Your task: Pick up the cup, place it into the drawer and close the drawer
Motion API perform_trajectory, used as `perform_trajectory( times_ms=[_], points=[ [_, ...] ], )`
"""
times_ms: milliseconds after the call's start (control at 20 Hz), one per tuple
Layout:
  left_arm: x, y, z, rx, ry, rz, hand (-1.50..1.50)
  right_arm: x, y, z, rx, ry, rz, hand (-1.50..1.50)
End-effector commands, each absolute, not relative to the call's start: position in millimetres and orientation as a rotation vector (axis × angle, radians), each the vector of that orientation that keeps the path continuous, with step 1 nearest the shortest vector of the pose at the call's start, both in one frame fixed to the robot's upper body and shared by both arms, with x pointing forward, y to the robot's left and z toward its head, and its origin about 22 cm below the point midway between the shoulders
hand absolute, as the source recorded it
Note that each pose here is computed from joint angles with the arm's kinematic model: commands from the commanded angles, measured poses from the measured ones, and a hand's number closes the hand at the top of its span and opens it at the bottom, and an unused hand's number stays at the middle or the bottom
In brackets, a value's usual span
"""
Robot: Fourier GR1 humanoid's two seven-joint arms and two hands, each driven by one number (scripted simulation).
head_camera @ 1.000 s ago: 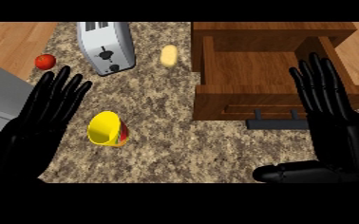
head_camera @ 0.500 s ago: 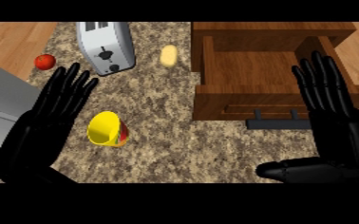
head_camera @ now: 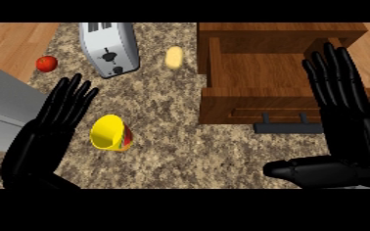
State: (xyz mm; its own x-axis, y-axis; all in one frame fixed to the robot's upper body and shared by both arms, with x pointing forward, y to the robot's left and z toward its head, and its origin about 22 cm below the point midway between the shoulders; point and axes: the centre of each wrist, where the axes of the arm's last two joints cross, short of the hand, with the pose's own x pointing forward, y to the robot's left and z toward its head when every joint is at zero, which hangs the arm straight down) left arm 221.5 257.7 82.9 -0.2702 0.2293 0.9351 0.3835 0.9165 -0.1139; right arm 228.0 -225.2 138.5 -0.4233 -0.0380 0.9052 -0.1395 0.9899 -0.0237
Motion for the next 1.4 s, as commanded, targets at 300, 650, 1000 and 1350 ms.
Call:
perform_trajectory(
  times_ms=[300, 650, 1000, 1350],
  points=[
    [231.3, 269.7, 64.2, -0.368, -1.778, -0.153, -1.50, 219.0, -223.2, 135.8, 0.138, -2.034, 0.100, -1.50],
    [229.0, 296.8, 4.5, -0.298, -1.760, -0.124, -1.50, 216.8, -223.9, 130.9, 0.126, -2.017, 0.106, -1.50],
    [243.0, 295.6, -27.5, -0.284, -1.727, -0.162, -1.50, 221.7, -241.5, 143.9, 0.143, -1.994, 0.124, -1.50],
    [239.8, 317.2, -58.1, -0.264, -1.704, -0.154, -1.50, 223.7, -235.5, 151.0, 0.141, -2.030, 0.127, -1.50]
  ],
)
